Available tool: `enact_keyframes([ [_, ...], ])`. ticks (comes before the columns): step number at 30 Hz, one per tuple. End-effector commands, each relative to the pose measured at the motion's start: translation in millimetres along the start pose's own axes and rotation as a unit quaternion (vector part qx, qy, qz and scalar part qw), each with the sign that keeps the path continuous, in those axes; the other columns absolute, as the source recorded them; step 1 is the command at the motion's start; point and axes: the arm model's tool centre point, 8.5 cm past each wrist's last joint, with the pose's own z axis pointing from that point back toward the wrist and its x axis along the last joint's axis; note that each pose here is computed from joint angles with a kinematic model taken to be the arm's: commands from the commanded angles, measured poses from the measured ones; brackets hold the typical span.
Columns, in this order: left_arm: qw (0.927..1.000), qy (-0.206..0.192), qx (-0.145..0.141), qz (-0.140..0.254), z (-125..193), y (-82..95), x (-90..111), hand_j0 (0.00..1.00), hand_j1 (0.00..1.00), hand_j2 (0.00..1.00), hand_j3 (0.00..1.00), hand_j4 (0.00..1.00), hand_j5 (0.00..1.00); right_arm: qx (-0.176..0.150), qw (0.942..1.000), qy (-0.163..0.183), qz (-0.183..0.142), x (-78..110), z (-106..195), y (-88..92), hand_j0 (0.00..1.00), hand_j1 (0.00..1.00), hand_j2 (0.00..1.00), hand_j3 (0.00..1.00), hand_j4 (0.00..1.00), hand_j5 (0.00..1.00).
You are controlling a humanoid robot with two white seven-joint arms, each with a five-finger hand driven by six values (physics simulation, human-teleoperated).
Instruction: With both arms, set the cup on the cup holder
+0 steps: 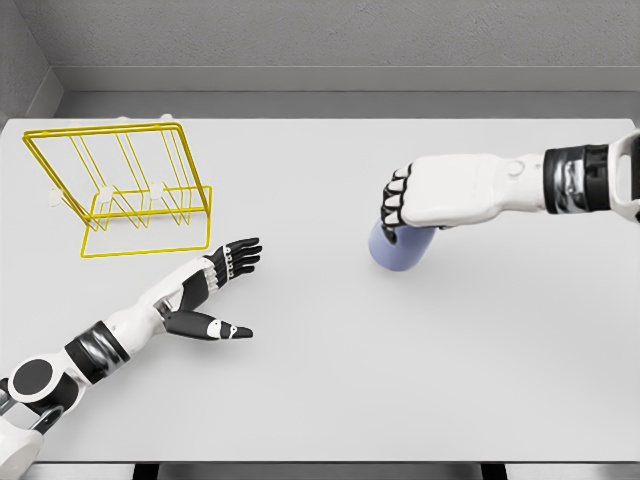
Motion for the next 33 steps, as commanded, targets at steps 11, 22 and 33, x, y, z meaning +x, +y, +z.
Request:
enact_keyframes([
  [11, 1.0000, -0.001, 0.001, 0.000, -0.4, 1.1, 0.9, 1.00, 1.00, 1.00, 1.00, 1.00, 1.00, -0.030, 0.9982, -0.051, -0.006, 20.4, -38.1, -8.4, 0.54, 0.54, 0.54, 0.54, 0.54, 0.54],
  [22, 1.0000, -0.002, 0.000, 0.000, -1.1, 1.0, 1.4, 1.00, 1.00, 1.00, 1.00, 1.00, 1.00, -0.041, 0.9943, -0.098, -0.005, 41.9, -72.4, -12.5, 0.54, 0.54, 0.54, 0.54, 0.54, 0.54],
  [33, 1.0000, -0.002, 0.000, -0.001, -2.1, 1.5, 2.4, 1.00, 1.00, 1.00, 1.00, 1.00, 1.00, -0.041, 0.9938, -0.103, 0.002, 47.3, -85.4, -12.0, 0.54, 0.54, 0.54, 0.54, 0.54, 0.54],
])
